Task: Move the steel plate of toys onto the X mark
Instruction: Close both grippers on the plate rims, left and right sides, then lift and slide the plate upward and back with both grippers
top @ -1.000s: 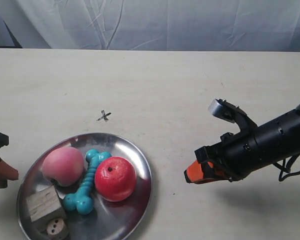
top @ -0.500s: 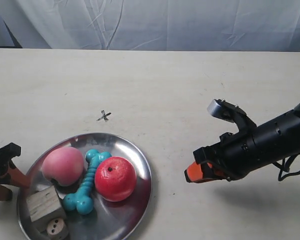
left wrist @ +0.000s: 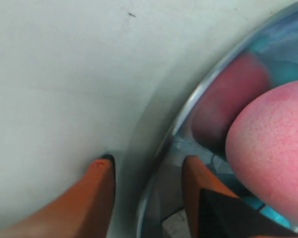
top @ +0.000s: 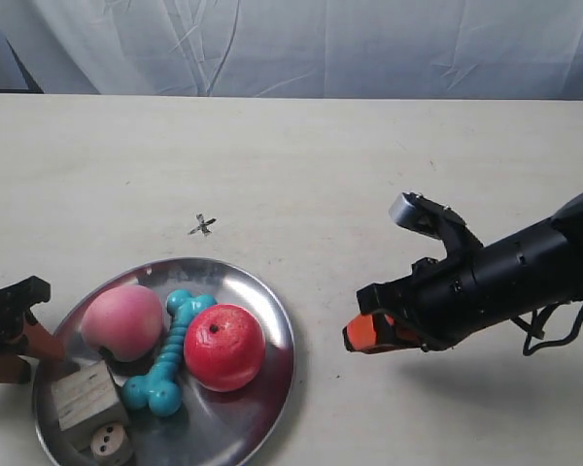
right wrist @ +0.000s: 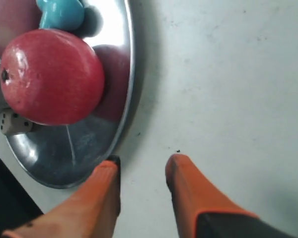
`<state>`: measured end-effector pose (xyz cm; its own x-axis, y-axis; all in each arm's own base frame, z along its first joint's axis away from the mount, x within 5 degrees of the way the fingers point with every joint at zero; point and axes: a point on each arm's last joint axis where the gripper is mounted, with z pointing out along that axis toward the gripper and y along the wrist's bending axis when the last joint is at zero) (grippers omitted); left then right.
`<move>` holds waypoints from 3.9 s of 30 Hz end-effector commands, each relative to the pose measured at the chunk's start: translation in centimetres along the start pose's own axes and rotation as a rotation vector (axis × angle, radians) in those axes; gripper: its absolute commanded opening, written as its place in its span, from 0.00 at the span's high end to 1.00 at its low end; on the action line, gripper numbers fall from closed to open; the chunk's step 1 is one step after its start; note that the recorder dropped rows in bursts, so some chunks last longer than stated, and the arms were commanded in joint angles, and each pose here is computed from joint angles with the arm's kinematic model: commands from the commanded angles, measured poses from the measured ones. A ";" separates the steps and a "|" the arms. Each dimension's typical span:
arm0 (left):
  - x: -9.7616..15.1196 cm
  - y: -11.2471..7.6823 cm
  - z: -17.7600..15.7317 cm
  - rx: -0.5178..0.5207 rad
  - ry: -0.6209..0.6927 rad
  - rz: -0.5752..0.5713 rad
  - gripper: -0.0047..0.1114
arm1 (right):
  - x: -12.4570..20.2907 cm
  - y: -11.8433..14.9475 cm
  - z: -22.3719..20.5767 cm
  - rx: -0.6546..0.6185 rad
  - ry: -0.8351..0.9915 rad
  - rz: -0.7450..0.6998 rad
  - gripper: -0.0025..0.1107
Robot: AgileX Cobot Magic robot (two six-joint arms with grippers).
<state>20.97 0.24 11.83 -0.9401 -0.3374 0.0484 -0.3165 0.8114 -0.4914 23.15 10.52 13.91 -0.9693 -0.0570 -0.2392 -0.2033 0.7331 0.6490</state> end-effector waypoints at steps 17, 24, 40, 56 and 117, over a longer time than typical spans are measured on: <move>0.0 -0.1 0.2 -0.003 -0.004 -0.002 0.64 | 0.6 2.3 7.1 -0.074 0.095 0.139 0.67; 0.0 -0.1 0.2 -0.002 -0.004 -0.004 0.64 | 0.4 2.9 8.5 -0.028 0.101 0.172 0.69; 0.4 0.3 0.7 -0.009 0.005 -0.026 0.77 | 0.3 2.6 8.6 0.004 0.083 0.171 0.96; 0.6 0.5 1.3 0.007 0.038 -0.068 0.96 | -0.4 3.3 8.6 -0.048 0.060 0.200 0.99; -10.8 -8.8 3.6 0.114 -0.105 0.198 0.96 | -13.2 2.1 9.2 -0.042 0.049 0.221 0.99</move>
<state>34.58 -2.46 12.14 -0.9468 -0.2443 -0.2096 -0.1169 0.8676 -0.4833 37.91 17.07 11.12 -0.9773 0.1654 -0.1324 0.0429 0.7665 0.6409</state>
